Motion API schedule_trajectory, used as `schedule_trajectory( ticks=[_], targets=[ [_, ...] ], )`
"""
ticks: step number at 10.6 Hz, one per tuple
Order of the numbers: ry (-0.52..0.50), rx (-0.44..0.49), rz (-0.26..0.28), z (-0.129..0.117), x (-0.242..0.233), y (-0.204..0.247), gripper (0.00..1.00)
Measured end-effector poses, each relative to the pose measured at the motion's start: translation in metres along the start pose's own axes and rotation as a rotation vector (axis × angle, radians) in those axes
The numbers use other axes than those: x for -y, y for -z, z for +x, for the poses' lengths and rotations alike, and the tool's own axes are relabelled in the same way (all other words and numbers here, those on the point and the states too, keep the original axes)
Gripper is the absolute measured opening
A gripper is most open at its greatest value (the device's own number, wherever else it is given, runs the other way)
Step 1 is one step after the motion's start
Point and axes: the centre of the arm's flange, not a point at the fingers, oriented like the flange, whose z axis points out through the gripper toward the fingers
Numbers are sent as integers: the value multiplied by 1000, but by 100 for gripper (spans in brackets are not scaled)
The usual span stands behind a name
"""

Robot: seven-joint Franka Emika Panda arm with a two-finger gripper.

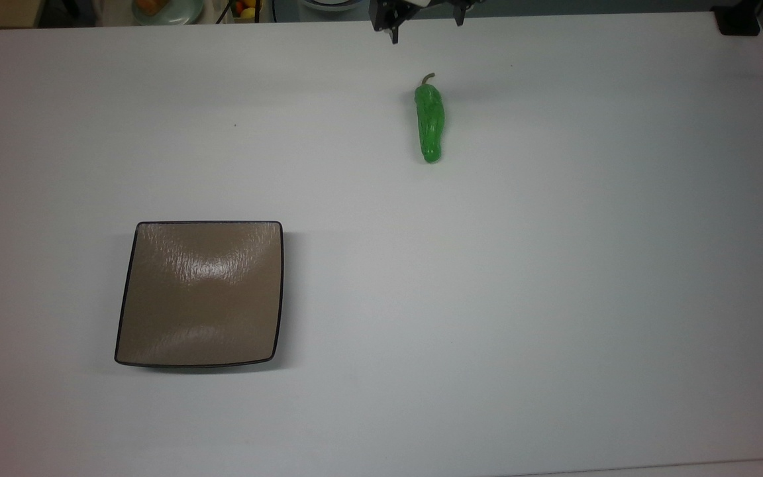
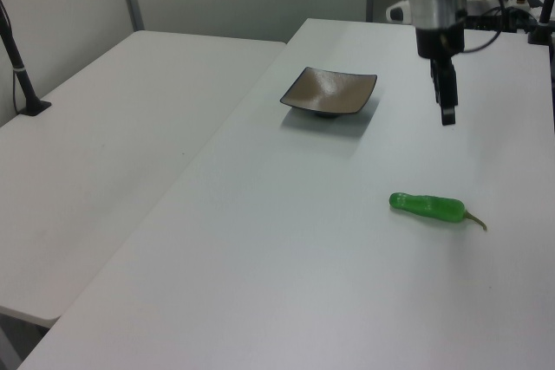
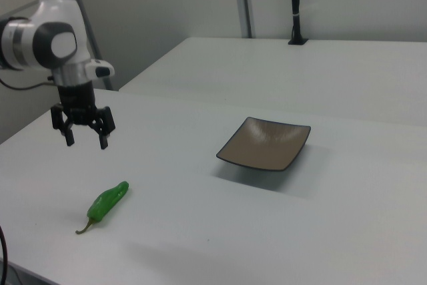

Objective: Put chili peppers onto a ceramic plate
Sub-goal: 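Move the open gripper over the green chili pepper and lower it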

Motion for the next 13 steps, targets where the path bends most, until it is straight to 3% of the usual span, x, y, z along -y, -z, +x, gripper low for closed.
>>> schedule_trajectory(
  ticks=[13],
  targets=[
    [-87, -135, -5, 10, 11, -129, 100]
  ],
)
